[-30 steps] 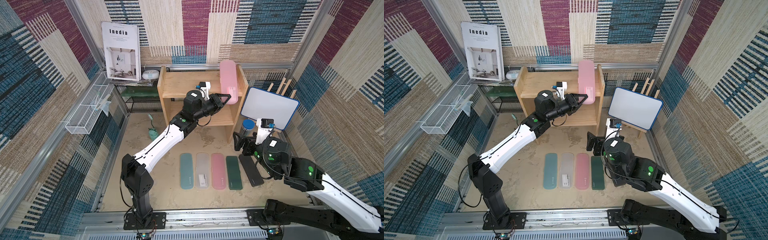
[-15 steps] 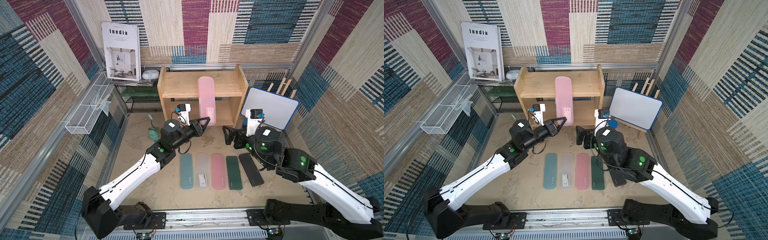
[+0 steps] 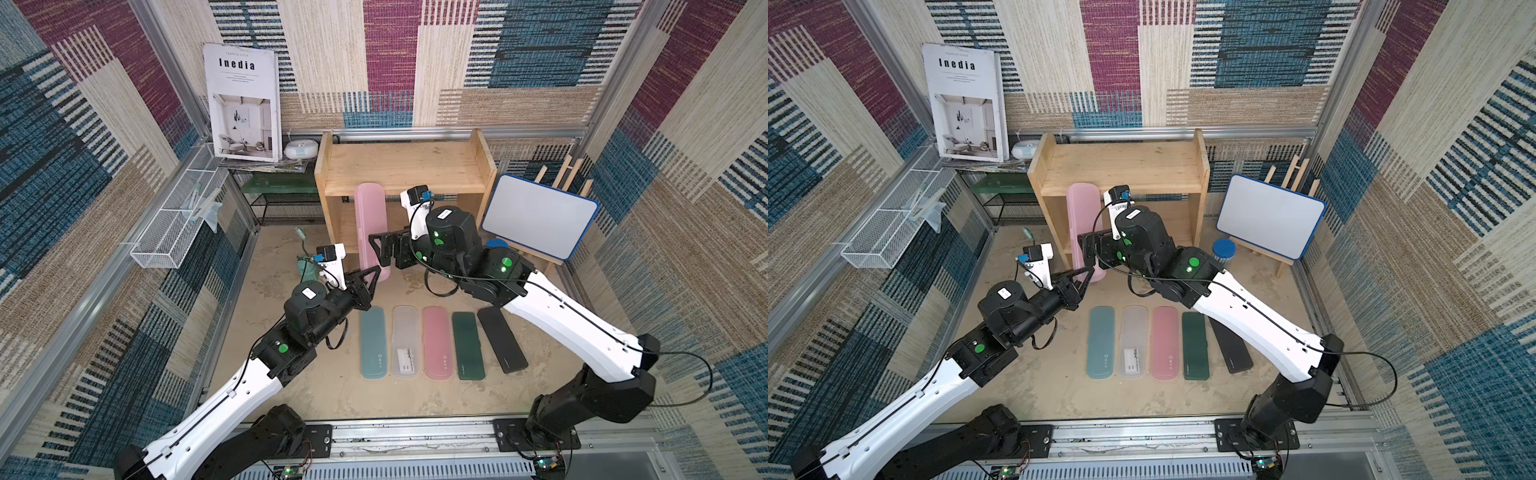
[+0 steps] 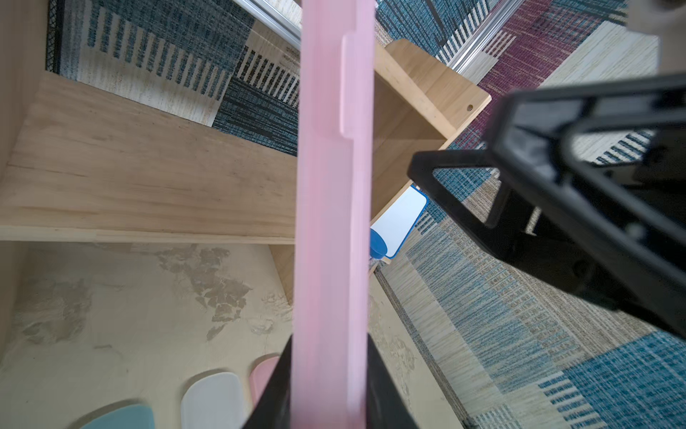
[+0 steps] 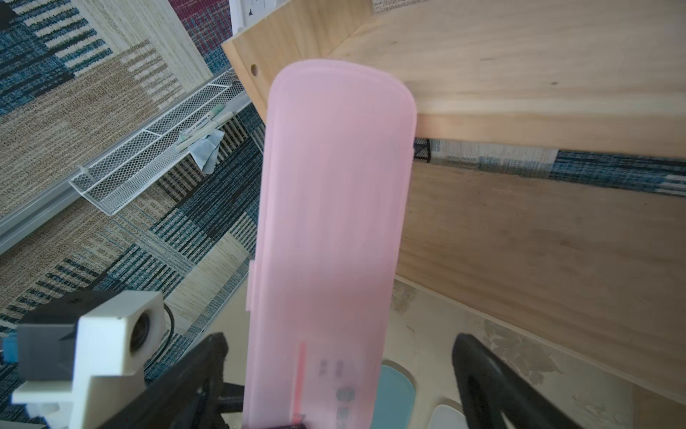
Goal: Remove the pencil cases from the shelf
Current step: Pick up the pencil case from the shelf.
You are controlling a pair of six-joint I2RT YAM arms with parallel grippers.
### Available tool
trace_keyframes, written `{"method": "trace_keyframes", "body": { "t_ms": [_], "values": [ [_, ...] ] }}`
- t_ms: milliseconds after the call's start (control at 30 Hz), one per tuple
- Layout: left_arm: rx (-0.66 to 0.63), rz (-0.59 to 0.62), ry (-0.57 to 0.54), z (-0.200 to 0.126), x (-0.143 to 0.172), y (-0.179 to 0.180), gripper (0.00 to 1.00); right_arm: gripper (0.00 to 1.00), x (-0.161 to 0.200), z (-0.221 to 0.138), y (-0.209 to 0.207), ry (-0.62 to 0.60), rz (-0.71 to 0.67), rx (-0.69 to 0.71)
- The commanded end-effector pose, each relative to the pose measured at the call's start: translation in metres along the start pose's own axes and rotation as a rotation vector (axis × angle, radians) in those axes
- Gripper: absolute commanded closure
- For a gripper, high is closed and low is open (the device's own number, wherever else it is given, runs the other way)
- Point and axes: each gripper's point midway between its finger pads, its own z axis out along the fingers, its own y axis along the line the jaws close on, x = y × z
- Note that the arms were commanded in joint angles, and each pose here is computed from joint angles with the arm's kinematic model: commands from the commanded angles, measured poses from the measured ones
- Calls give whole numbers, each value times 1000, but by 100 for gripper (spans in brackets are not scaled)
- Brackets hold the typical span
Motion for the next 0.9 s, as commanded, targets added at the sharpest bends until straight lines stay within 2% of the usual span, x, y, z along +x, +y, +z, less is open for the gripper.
{"method": "trace_keyframes", "body": {
  "t_ms": [0, 167, 433, 667, 867],
  "values": [
    [-18, 20, -16, -3, -3, 3, 78, 1, 5, 9, 19, 44, 15, -112],
    [-12, 31, -17, -4, -4, 1, 78, 1, 10, 24, 31, 70, 22, -177],
    [-11, 36, -24, -8, -5, 1, 78, 1, 26, 48, 24, 116, 44, -143],
    [-27, 47, -39, -17, -7, 5, 78, 1, 30, 53, 10, 122, 54, -88],
    [-32, 50, -38, -19, -7, 6, 78, 1, 33, 55, 19, 131, 67, -144]
  ]
}}
